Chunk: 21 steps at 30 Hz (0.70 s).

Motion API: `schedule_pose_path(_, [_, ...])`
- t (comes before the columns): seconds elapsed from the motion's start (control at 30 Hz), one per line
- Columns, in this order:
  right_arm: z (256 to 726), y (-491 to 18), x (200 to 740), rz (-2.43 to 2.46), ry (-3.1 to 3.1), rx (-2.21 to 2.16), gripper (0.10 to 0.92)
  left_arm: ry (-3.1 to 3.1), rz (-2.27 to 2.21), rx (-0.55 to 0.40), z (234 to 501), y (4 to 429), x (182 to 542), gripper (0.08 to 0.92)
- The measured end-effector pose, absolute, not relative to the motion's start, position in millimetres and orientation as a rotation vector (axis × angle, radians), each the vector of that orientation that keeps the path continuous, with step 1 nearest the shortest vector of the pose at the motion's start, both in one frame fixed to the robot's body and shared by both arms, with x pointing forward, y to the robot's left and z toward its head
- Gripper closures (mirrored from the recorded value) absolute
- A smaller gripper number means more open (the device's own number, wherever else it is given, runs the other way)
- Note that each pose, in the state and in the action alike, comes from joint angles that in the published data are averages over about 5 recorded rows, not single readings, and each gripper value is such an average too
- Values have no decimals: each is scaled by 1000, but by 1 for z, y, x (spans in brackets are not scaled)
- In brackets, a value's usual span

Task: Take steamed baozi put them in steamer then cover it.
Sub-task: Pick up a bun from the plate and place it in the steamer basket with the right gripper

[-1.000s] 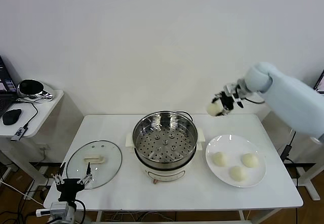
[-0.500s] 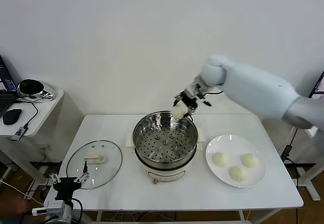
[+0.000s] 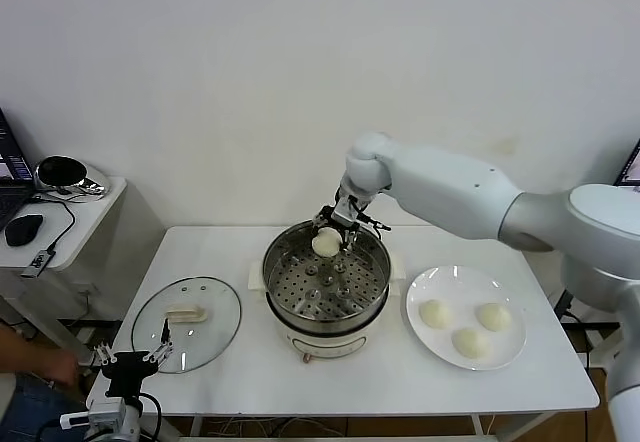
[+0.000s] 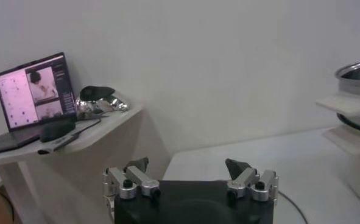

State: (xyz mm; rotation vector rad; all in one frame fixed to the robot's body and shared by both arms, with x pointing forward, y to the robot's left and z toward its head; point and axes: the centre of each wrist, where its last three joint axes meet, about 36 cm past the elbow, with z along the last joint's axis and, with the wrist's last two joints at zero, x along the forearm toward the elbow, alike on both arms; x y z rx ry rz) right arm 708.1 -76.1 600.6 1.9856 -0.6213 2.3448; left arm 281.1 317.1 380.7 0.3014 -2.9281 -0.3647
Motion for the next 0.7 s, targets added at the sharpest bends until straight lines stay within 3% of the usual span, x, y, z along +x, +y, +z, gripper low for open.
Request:
schedule_pose_path(0.3, [585,-67,713,2413,-512,1997,382,-2931,-362,302,380,317,281,177])
schedule_pose_path(0.57, [584,-65,717,2446,-484,1997,220,-2930,-362,309,380,318,280,177])
schedule_pose_path(0.7, [588,-66,717,2450,-493,1993,201,-2930,-358,310,380,317,279,177])
